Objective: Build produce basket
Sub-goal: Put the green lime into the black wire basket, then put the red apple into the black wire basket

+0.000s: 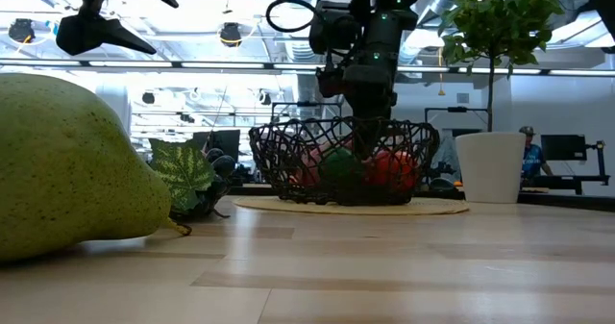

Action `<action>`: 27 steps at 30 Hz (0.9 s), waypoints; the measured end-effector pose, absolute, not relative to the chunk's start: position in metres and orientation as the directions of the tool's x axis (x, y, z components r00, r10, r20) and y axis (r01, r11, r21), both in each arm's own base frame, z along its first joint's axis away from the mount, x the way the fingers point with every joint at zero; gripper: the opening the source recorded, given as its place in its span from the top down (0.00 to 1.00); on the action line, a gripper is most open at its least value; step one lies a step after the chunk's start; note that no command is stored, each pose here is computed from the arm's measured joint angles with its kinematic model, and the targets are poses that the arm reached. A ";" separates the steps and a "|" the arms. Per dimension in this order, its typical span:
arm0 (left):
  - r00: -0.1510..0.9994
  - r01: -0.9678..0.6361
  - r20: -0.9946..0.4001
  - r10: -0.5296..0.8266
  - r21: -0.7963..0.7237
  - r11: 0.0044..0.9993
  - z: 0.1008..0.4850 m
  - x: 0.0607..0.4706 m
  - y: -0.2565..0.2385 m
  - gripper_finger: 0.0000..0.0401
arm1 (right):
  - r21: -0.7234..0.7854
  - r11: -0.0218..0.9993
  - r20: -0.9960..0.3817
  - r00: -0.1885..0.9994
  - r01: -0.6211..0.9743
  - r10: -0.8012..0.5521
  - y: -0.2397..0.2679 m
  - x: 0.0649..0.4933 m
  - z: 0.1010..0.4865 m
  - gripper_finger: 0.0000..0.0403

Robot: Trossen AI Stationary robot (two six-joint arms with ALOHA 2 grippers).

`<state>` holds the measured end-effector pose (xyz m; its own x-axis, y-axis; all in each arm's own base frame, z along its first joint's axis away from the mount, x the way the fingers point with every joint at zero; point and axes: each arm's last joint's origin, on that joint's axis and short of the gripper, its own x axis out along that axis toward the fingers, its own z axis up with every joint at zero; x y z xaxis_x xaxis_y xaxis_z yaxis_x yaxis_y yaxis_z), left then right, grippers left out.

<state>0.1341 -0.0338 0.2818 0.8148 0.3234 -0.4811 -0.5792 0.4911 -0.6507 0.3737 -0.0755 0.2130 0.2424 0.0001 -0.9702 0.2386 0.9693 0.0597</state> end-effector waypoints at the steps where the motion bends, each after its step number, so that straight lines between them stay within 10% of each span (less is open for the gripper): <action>1: 0.815 -0.579 -0.481 0.323 -0.650 0.491 0.282 0.134 -0.034 0.19 | 0.060 0.969 -0.970 0.243 0.239 0.000 -0.076 0.374 0.213 0.06; 13: 0.803 -0.596 -0.499 0.327 -0.639 0.487 0.280 0.133 -0.033 0.19 | 0.089 0.956 -0.970 0.242 0.281 0.019 -0.053 0.361 0.280 0.06; 27: 0.787 -0.616 -0.522 0.329 -0.629 0.475 0.277 0.131 -0.033 0.19 | 0.224 0.845 -0.971 0.181 0.487 0.153 0.134 0.268 0.296 0.06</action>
